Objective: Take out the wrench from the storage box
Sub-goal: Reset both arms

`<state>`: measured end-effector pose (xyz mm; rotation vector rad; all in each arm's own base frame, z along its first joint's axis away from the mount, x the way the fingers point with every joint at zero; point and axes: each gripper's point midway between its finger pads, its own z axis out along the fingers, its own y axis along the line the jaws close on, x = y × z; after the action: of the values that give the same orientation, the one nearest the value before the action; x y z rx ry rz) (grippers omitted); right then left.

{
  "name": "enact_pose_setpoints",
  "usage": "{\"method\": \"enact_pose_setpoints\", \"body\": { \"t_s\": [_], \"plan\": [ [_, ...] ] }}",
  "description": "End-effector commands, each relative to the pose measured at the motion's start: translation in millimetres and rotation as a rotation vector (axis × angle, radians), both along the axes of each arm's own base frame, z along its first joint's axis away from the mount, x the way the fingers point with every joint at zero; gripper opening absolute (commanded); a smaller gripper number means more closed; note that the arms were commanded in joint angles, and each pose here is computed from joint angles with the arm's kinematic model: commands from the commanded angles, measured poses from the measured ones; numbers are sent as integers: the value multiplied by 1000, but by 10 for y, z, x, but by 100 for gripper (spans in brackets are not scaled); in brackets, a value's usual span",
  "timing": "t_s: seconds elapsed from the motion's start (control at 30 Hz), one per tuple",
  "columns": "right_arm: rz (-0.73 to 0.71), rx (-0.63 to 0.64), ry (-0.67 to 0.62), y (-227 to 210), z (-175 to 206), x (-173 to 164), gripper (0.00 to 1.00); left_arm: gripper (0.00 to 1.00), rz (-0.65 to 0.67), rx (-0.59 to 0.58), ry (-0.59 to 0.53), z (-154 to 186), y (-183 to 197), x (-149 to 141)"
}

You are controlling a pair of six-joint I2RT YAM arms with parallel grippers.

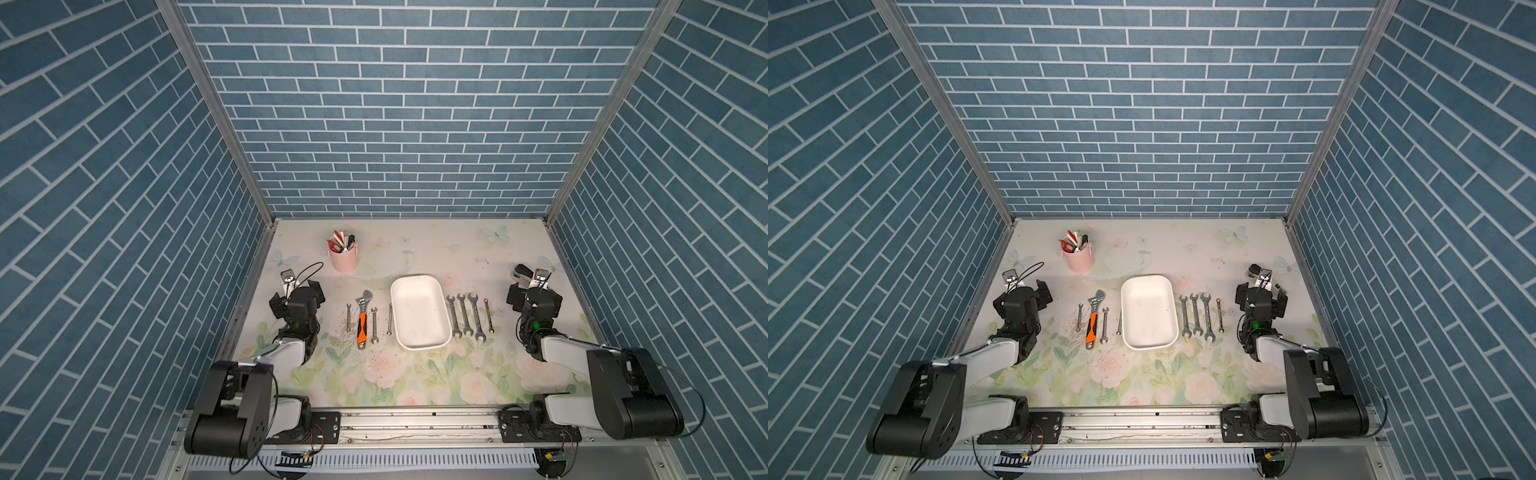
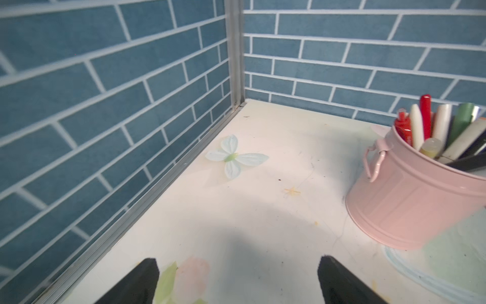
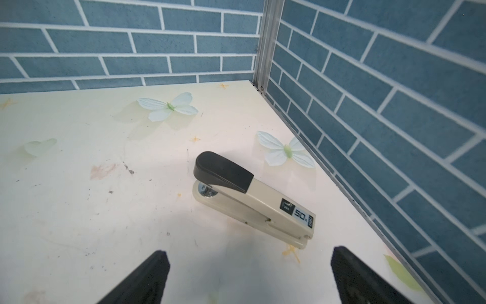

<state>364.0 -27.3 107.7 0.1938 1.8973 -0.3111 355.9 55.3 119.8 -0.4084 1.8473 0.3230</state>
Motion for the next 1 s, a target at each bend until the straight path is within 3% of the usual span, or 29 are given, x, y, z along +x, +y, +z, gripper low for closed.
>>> {"method": "enact_pose_setpoints", "body": {
  "t_s": [0.0,0.07,0.27,0.97],
  "plan": [
    [81,-3,-163,64,276,155,100,100,-125,23,-139,239,-103,191],
    [116,11,-155,86,219,190,100,100,-152,-9,-192,229,-109,153],
    [318,-15,-185,396,150,94,100,100,-329,22,-207,120,-384,151],
    [330,-7,-198,398,168,101,100,100,-347,36,-195,104,-434,174]
  ]
}}
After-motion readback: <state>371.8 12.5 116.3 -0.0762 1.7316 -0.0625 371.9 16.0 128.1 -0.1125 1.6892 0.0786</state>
